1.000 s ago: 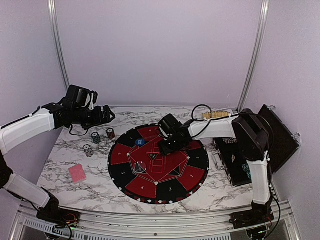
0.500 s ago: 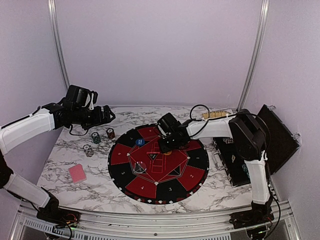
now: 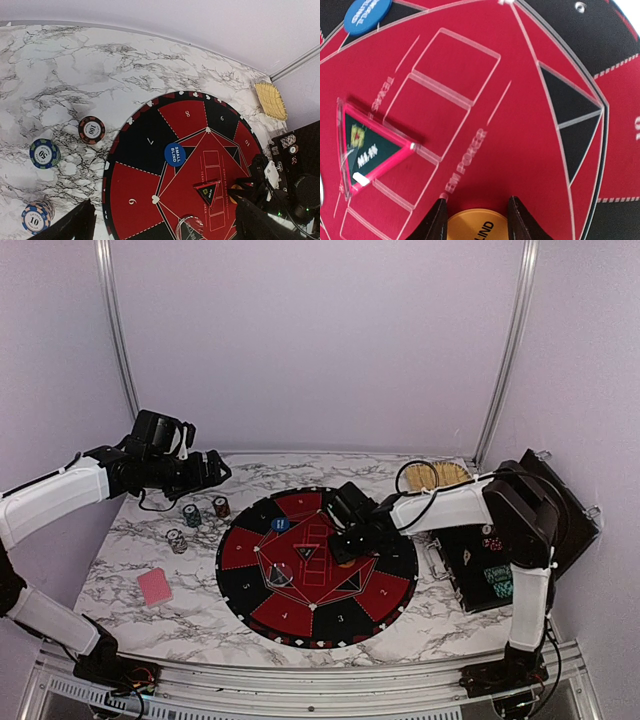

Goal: Distribute texas hold em gaming equipment
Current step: Move the big blind button to position 2.

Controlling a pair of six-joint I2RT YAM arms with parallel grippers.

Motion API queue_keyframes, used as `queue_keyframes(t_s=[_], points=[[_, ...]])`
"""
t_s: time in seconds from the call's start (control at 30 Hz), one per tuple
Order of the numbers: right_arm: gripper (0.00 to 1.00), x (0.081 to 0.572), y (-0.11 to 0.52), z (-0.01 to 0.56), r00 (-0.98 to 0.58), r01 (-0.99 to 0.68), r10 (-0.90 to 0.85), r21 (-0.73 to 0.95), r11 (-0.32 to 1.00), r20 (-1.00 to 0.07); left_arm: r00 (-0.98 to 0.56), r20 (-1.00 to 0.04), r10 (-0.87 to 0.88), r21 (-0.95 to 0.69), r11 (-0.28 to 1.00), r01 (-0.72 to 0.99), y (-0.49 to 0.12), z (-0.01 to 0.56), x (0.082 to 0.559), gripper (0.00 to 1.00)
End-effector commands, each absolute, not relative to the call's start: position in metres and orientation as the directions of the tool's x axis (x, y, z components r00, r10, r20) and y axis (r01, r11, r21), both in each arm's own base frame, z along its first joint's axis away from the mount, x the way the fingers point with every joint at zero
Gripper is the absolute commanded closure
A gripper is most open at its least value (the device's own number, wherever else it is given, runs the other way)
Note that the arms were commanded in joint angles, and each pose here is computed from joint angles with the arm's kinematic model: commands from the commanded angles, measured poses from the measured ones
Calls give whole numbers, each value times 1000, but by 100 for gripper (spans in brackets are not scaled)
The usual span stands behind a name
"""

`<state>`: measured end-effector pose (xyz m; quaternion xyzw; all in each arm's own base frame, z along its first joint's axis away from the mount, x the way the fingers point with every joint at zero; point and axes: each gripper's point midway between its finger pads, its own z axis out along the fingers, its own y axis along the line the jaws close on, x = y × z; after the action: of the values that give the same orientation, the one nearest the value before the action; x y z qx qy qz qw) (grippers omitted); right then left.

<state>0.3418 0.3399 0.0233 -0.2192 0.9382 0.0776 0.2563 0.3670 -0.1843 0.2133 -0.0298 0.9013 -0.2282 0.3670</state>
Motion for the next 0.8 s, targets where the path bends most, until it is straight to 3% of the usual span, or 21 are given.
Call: queue_keyframes(t_s=[0.0, 0.3, 0.77], points=[[60, 294, 326, 0, -834, -431, -380, 42, 901, -399, -723, -652, -227, -447, 886, 125, -187, 219, 370, 1], [60, 257, 322, -8, -861, -408, -360, 64, 911, -358, -729, -647, -222, -452, 882, 132, -188, 217, 369, 1], [60, 247, 300, -7, -870, -385, -353, 27, 923, -344, -725, -650, -228, -458, 879, 135, -188, 219, 368, 1]])
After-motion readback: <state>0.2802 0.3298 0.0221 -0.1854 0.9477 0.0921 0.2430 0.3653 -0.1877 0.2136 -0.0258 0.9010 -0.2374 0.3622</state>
